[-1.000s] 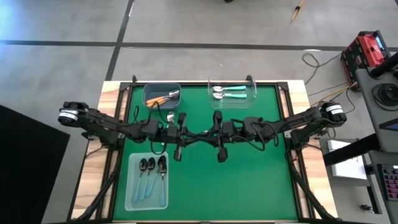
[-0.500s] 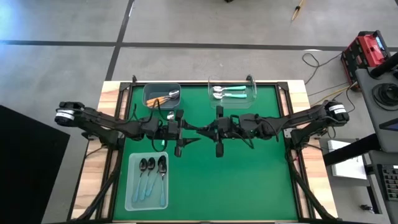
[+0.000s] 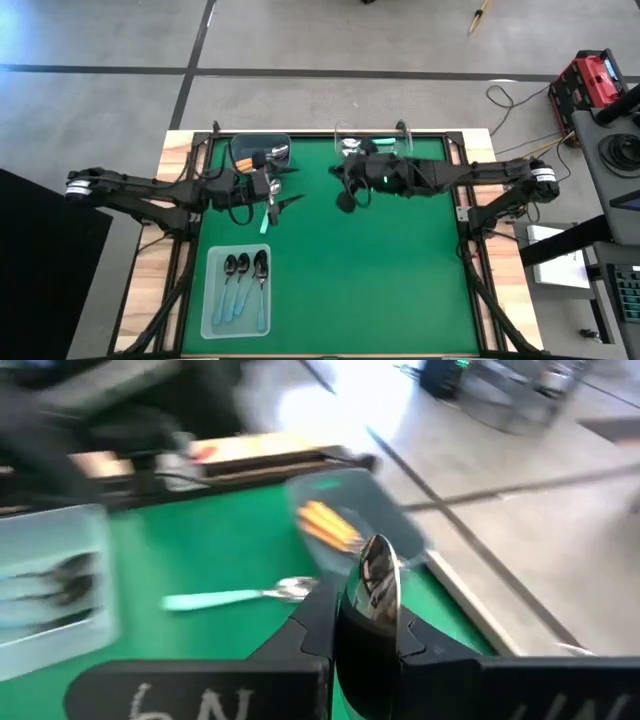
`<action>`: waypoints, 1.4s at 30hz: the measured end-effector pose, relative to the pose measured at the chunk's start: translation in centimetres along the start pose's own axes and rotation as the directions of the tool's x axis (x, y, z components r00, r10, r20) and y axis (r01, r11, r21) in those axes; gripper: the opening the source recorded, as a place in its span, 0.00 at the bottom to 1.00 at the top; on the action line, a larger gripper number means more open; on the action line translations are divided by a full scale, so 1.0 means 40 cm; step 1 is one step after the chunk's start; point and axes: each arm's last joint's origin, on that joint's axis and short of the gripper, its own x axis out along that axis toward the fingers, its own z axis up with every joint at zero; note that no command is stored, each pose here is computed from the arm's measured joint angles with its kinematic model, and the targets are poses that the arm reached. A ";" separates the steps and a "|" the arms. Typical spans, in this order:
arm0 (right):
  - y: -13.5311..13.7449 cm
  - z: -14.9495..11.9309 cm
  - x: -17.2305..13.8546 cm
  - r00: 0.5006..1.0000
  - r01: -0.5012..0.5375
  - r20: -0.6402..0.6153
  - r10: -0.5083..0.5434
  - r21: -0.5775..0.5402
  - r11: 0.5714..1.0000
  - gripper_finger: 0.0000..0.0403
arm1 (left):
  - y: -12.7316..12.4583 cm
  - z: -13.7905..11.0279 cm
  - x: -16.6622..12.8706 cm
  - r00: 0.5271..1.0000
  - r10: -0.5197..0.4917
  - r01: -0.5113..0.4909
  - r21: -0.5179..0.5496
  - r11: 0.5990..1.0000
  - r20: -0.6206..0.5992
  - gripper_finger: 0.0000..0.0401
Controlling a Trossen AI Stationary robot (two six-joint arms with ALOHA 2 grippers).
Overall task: Sort silverware by color (type)
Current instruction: Put the light blue spoon into the transparent bin
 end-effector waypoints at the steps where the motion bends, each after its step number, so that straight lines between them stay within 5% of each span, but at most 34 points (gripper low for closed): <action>1: -0.020 0.004 0.004 1.000 0.024 -0.007 -0.024 0.008 1.000 0.03 | 0.007 0.003 -0.003 1.000 0.010 -0.010 0.004 1.000 0.008 0.73; 26: -0.347 -0.049 0.103 0.910 0.350 -0.214 -0.356 -0.066 0.935 0.03 | 0.101 -0.057 0.004 0.983 0.161 -0.157 0.054 0.986 -0.089 0.70; 42: -0.369 -0.084 0.123 0.891 0.351 -0.263 -0.370 -0.118 0.929 0.03 | 0.107 -0.030 -0.050 0.990 -0.116 0.111 0.067 0.992 0.075 0.70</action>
